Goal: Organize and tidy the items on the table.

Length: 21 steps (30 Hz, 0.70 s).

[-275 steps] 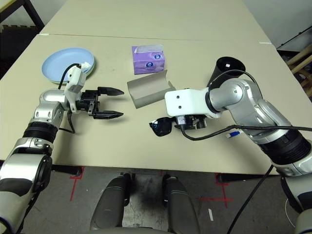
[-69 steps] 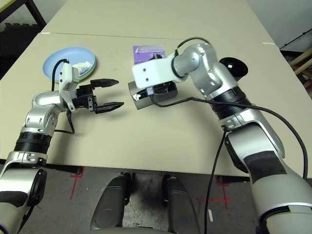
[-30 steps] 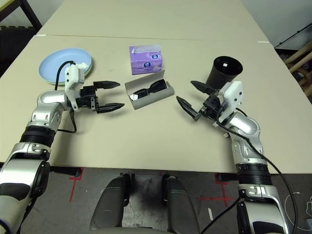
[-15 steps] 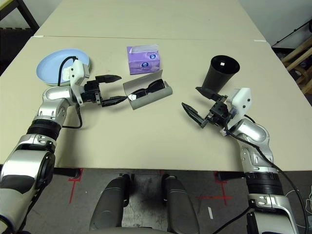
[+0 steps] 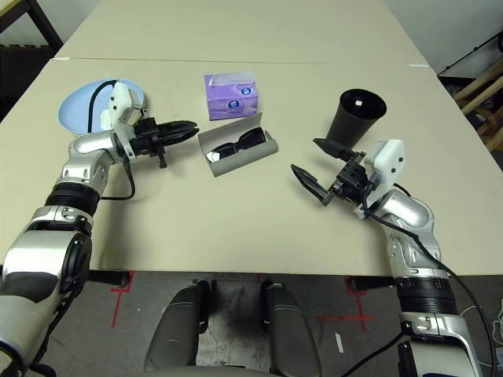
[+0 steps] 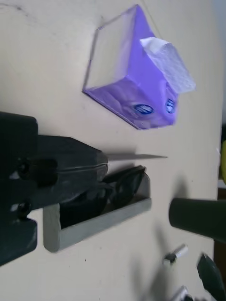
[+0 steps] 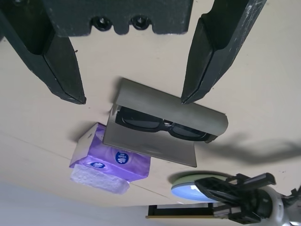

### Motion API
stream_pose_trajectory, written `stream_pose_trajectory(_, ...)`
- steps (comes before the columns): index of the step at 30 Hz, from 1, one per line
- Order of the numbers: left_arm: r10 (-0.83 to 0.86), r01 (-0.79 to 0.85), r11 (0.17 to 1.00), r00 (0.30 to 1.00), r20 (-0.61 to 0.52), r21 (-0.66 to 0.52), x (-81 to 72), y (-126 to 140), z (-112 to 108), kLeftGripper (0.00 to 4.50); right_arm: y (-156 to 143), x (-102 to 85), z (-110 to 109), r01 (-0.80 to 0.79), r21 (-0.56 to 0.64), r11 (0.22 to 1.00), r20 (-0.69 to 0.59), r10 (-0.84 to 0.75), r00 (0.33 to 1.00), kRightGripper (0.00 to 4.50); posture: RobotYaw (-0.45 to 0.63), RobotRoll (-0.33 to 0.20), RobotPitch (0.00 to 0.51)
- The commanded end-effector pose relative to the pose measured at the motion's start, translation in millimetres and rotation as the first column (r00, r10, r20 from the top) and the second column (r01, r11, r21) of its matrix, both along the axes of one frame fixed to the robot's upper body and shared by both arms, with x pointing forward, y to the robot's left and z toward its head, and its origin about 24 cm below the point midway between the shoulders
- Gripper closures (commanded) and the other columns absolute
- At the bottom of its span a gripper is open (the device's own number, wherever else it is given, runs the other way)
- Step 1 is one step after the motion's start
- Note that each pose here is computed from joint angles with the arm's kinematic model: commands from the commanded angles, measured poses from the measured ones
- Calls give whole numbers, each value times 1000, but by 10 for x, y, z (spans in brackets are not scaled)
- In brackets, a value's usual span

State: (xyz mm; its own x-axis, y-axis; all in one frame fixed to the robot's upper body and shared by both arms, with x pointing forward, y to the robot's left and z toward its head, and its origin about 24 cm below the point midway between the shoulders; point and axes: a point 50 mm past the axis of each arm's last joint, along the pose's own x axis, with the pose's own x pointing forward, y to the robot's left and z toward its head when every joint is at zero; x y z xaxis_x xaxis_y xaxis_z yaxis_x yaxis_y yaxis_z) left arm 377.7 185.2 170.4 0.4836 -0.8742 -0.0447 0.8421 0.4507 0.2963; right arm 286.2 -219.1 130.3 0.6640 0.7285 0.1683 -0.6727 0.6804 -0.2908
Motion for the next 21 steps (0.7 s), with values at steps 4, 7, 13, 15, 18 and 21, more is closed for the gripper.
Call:
stream_pose_trajectory(4,42,-42,998,999,10,46,62,-64,-8,4456,18,-41,-19,-16,-9,1000,-19,16,1000,0,83,0,210)
stream_pose_trajectory(7,91,-93,993,996,24,74,95,-65,-15,4456,32,-54,-5,-18,-8,1000,-16,18,1000,0,79,0,208)
stream_pose_trajectory(13,119,-122,986,992,29,116,117,-88,-51,4456,59,-75,34,-21,-8,1000,-9,21,1000,0,74,0,205)
stream_pose_trajectory(15,114,-116,983,993,23,141,115,-96,-78,4456,66,-72,47,-21,-8,1000,-6,21,1000,0,73,0,205)
stream_pose_trajectory(18,76,-76,986,997,9,149,98,-135,-107,4456,78,-67,65,-21,-9,1000,-3,21,1000,0,72,0,207)
stream_pose_trajectory(21,27,-26,991,1000,-2,130,78,-181,-104,4456,85,-63,72,-20,-10,1000,-1,20,1000,0,72,0,207)
